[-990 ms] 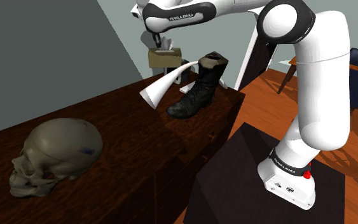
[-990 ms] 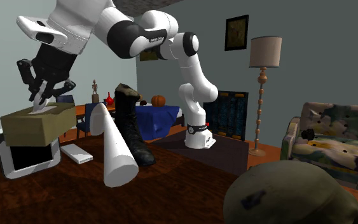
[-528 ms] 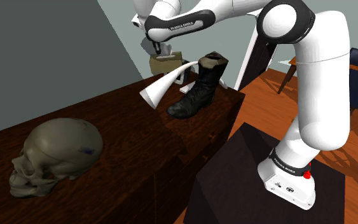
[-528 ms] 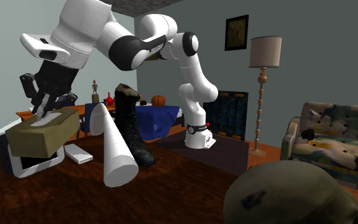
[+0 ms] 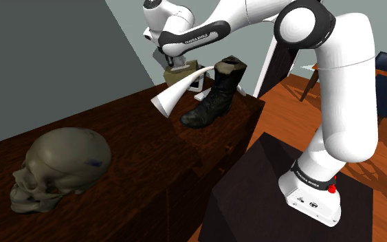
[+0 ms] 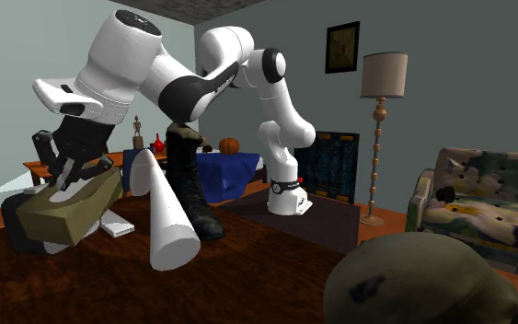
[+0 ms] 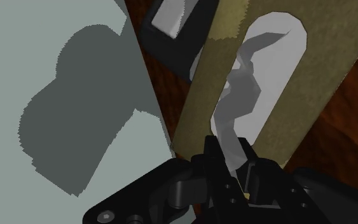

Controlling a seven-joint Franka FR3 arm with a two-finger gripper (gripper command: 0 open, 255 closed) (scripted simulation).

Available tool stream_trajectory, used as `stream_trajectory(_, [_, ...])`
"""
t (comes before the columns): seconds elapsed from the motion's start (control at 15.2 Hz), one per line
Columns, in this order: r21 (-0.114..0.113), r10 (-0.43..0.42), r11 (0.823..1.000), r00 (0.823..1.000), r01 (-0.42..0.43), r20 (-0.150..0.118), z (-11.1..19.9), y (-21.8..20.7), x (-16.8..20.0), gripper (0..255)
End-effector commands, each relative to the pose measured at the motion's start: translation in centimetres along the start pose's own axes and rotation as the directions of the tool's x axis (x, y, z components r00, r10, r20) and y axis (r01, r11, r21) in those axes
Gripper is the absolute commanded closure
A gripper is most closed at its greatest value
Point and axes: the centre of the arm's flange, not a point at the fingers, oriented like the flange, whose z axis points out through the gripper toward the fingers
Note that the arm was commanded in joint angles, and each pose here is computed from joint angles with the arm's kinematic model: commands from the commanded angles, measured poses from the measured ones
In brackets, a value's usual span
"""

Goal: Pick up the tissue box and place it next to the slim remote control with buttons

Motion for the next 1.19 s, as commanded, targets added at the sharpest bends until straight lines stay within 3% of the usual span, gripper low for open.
stream_trajectory(0.0, [0.0,0.0,1.0,1.0,0.0,0.0,0.9,-0.6,0.3,255])
stream_trajectory(0.59, [0.0,0.0,1.0,1.0,0.0,0.0,4.7,-3.0,1.6,255])
stream_trajectory(1.12, [0.0,0.0,1.0,1.0,0.0,0.0,4.9,-3.1,1.6,255])
